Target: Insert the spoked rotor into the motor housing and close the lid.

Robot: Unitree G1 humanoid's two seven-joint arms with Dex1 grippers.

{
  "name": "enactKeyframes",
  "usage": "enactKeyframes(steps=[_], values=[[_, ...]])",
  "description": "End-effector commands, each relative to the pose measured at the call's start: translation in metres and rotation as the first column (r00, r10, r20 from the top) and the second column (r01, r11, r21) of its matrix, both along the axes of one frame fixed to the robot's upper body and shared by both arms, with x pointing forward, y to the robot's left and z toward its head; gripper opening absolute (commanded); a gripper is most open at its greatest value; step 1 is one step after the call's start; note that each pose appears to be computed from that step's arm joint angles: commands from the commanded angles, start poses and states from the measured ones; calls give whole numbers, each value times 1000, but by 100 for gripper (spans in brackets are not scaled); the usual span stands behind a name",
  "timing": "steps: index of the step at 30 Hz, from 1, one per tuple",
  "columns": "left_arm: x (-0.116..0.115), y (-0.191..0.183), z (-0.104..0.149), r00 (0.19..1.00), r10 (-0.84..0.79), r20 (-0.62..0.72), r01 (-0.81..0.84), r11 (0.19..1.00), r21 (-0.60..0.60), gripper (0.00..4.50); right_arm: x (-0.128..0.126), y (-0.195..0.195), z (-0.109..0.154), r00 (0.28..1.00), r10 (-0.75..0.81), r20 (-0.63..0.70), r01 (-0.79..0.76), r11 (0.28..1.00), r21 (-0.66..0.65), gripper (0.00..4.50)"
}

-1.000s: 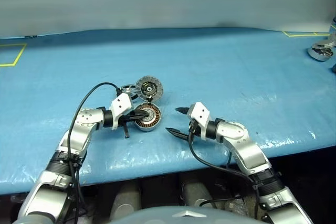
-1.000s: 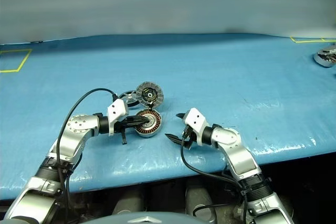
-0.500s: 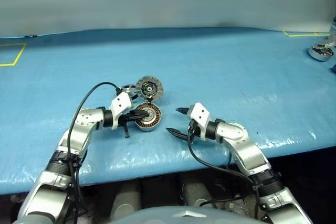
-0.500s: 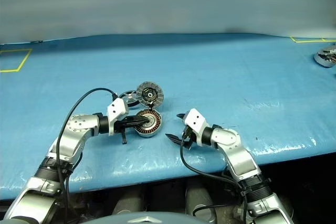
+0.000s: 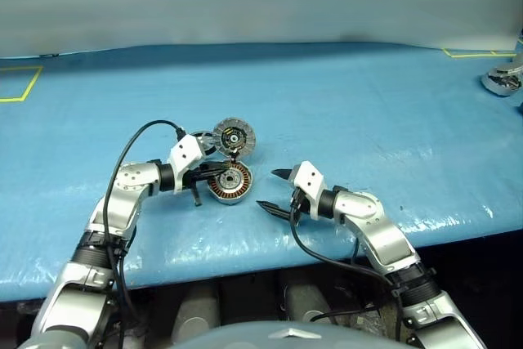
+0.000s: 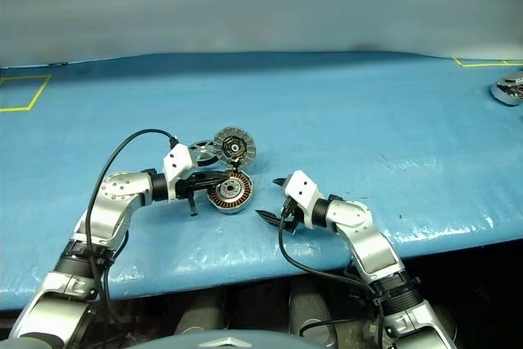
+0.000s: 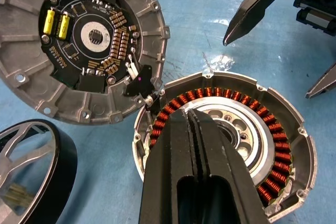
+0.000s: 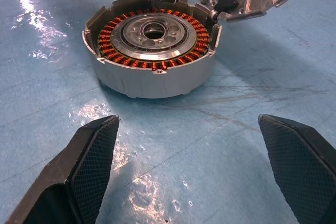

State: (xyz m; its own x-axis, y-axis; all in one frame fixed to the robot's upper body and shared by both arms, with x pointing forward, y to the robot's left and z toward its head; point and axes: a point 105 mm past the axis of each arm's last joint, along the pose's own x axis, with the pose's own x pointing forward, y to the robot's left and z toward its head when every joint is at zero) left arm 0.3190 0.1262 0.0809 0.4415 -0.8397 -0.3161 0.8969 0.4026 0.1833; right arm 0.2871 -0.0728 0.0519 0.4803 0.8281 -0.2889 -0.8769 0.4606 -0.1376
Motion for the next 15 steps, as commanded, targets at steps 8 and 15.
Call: enactKeyframes(steps=[8,15], values=[[-8,-5,-19,996,-66,-64,71,993,92,6,2,1,10,999,-7,40,6,1000,16,450],[-13,4,-32,995,-44,-91,58,986,155,6,2,1,10,999,-12,39,11,1000,22,450]])
